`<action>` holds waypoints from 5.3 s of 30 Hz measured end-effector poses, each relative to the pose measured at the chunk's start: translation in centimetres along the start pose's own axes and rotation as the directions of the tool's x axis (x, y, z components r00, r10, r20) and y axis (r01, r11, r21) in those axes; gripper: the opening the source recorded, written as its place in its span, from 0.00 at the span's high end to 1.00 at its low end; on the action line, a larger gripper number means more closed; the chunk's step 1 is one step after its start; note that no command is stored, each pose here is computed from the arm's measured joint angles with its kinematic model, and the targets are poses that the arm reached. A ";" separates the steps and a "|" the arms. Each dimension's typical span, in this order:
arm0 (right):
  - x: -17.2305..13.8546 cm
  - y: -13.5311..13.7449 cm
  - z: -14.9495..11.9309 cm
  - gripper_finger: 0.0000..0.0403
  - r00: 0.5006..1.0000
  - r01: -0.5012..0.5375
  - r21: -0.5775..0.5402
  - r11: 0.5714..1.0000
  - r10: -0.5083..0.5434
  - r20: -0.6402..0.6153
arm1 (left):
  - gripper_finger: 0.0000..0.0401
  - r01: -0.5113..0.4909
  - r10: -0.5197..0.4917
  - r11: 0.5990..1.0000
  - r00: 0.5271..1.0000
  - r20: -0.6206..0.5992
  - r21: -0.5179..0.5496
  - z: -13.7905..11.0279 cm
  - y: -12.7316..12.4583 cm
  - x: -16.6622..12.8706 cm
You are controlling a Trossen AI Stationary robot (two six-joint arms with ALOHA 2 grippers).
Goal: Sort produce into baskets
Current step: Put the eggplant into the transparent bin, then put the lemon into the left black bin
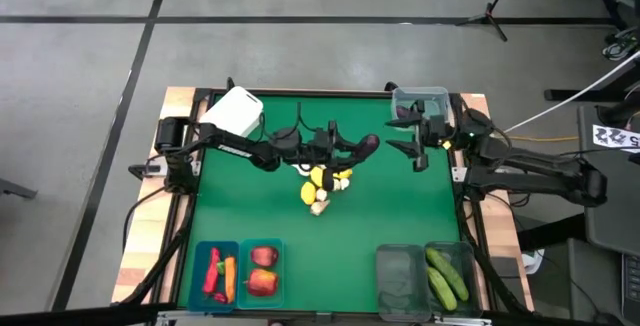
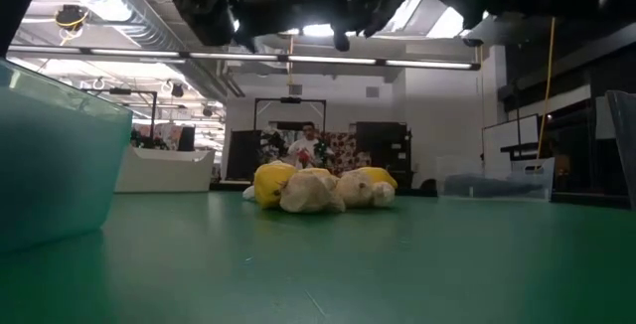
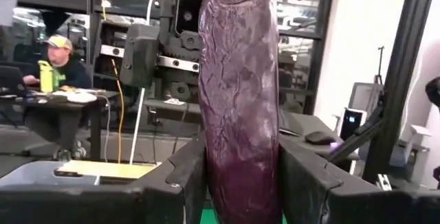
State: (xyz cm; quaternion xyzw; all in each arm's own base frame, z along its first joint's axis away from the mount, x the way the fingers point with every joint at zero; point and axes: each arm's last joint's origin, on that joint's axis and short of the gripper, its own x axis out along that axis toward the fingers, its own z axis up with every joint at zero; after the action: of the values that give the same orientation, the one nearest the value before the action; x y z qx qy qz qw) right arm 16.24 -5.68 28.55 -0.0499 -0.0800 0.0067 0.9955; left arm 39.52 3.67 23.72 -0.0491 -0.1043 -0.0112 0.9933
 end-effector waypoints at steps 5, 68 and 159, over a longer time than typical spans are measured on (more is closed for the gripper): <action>1.4 -0.5 -1.6 0.30 0.999 -0.014 0.096 0.995 0.019 -0.049 | 0.64 -0.010 0.011 1.000 0.999 0.038 -0.005 -0.6 0.5 -1.1; 8.2 -0.9 -1.9 0.63 0.983 -0.039 0.170 0.985 0.069 -0.170 | 0.34 0.001 0.029 0.998 0.899 -0.436 0.070 0.8 0.9 -4.0; 0.2 -11.0 0.2 0.30 0.112 0.661 -0.435 0.611 -0.654 -0.748 | 0.32 -0.376 0.406 0.883 0.315 -0.858 0.280 -6.3 6.4 -8.9</action>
State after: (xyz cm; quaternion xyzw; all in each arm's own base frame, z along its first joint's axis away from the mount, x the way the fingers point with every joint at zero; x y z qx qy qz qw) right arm 16.43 -16.65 29.88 -0.0018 0.4157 -0.4585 0.7854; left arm 32.34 9.50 15.10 -0.0449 0.4567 0.2058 0.8643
